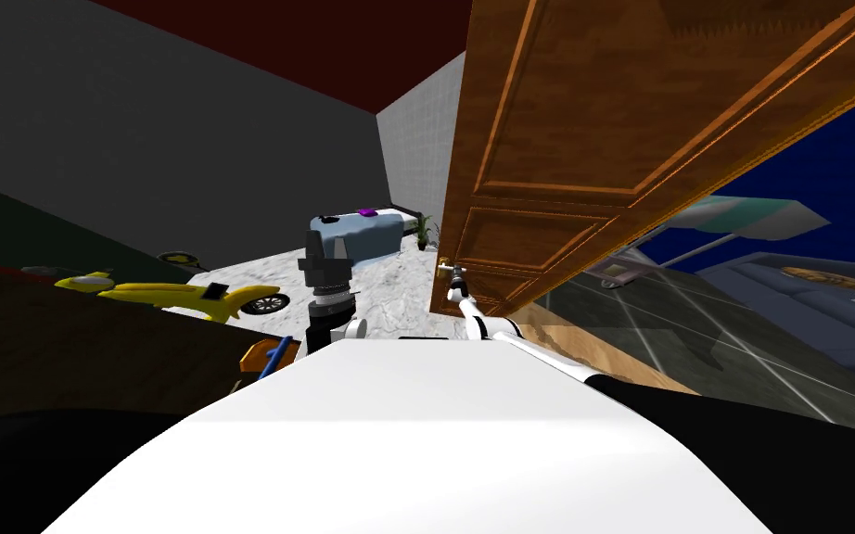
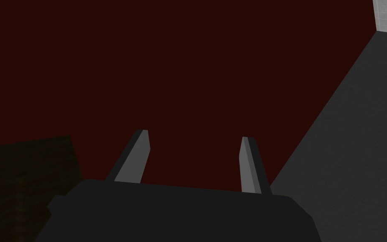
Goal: Push the door open
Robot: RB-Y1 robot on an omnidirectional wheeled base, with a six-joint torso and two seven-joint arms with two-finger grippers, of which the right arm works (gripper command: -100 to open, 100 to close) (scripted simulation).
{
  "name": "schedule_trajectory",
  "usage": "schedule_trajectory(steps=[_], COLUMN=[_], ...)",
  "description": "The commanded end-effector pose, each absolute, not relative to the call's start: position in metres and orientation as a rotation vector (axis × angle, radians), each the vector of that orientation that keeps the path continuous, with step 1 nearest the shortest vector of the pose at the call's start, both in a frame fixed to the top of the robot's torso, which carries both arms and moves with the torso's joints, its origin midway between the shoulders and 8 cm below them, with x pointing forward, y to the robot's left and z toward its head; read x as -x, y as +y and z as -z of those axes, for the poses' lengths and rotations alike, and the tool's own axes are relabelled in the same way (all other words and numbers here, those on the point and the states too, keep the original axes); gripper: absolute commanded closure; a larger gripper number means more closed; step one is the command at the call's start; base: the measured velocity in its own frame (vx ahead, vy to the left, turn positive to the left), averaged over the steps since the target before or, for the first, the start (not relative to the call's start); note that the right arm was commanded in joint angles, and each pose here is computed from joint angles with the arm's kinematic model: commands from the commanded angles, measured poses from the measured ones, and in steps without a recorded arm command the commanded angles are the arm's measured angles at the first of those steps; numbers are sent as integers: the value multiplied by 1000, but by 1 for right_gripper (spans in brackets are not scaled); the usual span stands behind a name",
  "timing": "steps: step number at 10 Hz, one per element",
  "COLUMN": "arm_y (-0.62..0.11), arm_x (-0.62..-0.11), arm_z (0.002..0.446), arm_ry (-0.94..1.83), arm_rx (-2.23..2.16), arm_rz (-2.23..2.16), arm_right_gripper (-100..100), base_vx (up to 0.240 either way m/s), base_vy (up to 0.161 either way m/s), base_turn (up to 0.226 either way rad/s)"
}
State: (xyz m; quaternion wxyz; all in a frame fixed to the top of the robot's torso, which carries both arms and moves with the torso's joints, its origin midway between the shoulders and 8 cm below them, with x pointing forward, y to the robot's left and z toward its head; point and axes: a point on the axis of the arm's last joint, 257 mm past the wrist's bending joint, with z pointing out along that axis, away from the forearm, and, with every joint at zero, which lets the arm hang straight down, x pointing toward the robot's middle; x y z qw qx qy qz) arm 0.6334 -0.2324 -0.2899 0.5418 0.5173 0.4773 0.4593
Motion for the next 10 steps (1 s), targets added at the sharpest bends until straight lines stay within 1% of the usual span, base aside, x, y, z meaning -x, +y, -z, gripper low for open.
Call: schedule_trajectory(steps=[1, 3, 6, 7, 8, 9, 10], arm_y=[-245, -242, -242, -232, -227, -234, -257], arm_x=[-635, -634, -634, -631, -631, -629, -630], arm_z=[285, 287, 287, 291, 292, 295, 292], arm_ry=[1101, 1093, 1093, 1083, 1081, 1087, 1067], arm_rx=[-1238, -1251, -1251, -1275, -1283, -1285, -1278], arm_rz=[-1068, -1068, -1068, -1074, -1078, -1068, -1032], arm_right_gripper=[100, 100, 100, 100, 100, 100, 100], base_vx=[156, 142, 8, 59, 111, 41, 80], base_vy=[78, 71, -6, 84, 155, 59, -45], base_turn=[-84, -48, 14, -60, -109, -68, -17])
